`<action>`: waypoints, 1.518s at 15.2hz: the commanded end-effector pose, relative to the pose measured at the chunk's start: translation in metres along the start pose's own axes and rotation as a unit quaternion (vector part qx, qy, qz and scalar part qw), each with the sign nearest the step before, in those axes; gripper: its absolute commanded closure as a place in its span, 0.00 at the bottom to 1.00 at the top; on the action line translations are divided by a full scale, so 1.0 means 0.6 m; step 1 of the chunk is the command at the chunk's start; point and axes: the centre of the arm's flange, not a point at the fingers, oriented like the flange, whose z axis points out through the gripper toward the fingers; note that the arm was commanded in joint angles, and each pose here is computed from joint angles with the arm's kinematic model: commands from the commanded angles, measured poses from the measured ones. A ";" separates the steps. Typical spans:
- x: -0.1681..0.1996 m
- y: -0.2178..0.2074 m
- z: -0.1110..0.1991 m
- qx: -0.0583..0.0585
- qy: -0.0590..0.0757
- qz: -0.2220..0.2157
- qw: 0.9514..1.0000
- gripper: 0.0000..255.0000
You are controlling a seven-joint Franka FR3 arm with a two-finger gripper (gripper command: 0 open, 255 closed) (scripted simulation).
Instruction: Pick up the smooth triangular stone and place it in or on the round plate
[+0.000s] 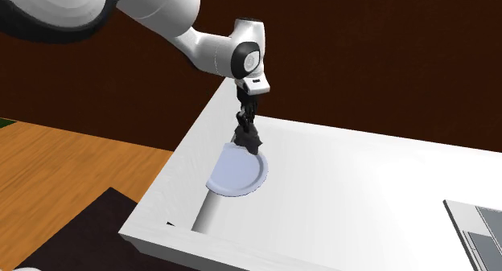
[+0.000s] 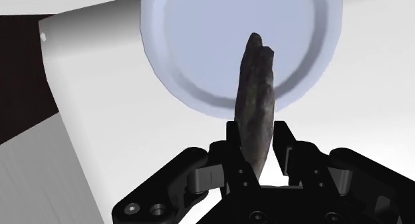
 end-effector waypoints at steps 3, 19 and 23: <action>-0.089 0.016 -0.021 0.000 0.000 0.001 1.000 1.00; -0.151 0.020 0.080 0.000 0.000 0.001 1.000 1.00; -0.151 0.017 0.115 0.000 0.000 0.001 1.000 1.00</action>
